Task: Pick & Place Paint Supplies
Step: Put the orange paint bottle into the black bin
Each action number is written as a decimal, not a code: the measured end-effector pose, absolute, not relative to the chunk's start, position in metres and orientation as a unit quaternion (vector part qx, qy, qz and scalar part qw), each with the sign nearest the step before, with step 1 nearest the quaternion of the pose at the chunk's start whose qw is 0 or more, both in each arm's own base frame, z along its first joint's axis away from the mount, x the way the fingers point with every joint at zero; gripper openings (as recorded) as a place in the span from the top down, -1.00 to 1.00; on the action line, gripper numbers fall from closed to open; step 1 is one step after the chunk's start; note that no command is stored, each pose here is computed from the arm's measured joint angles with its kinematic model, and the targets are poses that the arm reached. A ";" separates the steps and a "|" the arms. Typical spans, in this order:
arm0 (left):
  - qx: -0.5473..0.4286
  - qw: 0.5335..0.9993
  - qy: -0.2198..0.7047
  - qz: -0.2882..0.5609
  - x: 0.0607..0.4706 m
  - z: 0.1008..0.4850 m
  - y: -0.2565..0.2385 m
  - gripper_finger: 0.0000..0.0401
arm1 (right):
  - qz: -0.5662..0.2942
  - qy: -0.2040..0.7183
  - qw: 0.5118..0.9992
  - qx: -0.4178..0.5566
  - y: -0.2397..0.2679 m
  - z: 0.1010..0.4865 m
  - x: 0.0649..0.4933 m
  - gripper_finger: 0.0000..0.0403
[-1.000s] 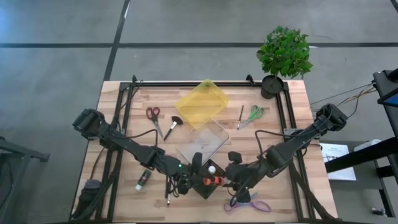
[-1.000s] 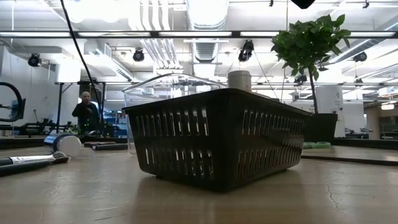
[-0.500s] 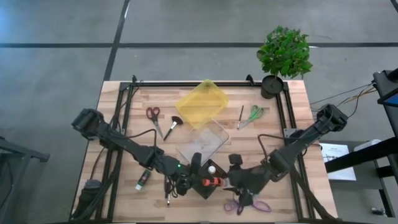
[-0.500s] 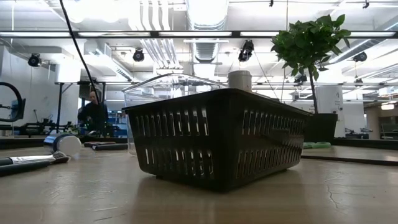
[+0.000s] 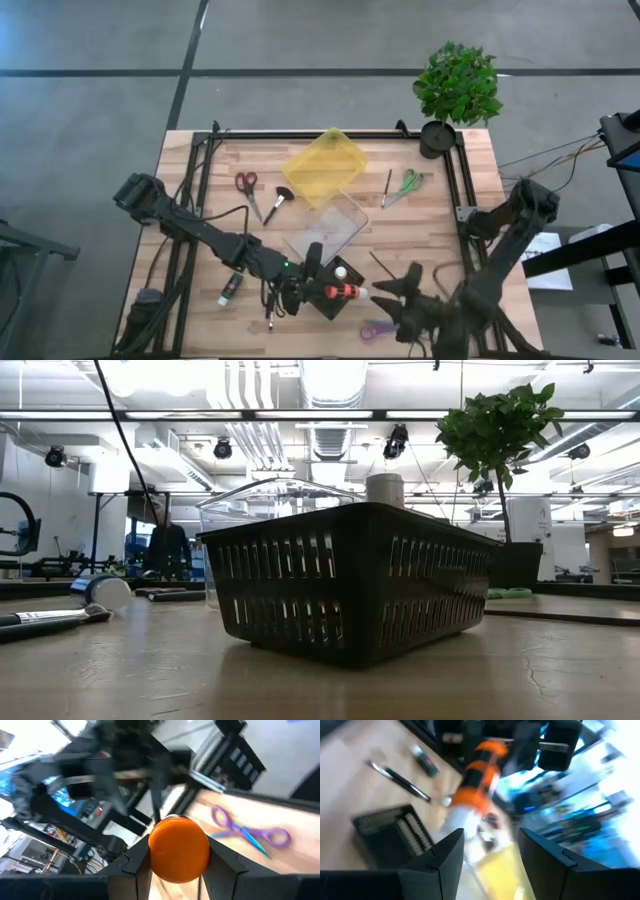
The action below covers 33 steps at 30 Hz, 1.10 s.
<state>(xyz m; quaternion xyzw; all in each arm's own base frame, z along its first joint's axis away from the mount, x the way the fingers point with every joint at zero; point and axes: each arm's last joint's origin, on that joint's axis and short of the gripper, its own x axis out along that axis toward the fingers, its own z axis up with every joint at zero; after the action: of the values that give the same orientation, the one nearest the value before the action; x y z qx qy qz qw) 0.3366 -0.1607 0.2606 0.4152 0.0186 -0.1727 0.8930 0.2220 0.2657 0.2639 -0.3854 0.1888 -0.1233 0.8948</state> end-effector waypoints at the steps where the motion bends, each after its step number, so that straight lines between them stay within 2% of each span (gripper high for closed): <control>1: 0.407 0.896 0.009 -0.177 0.337 0.262 -0.161 0.30 | -0.136 0.187 0.882 -0.409 0.270 0.256 0.223 0.08; 8: 0.362 0.906 -0.047 -0.213 0.336 0.272 -0.164 0.30 | -0.248 0.165 0.802 -0.518 0.291 0.208 0.238 0.08; 16: 0.338 0.909 -0.051 -0.236 0.336 0.272 -0.166 0.30 | -0.249 0.168 0.791 -0.534 0.300 0.199 0.245 0.08; 23: 0.329 0.912 -0.051 -0.237 0.336 0.272 -0.166 0.30 | -0.244 0.173 0.779 -0.551 0.304 0.221 0.247 0.08; 33: 0.321 0.912 -0.076 -0.244 0.333 0.277 -0.170 0.30 | -0.206 0.162 0.758 -0.597 0.339 0.296 0.232 0.08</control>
<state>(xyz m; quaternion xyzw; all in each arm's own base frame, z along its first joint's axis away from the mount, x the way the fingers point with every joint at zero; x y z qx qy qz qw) 0.3333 -0.1701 0.2769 0.3208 -0.0761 -0.2445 0.9119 0.2320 0.3392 0.2958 -0.5971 0.1619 -0.2059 0.7582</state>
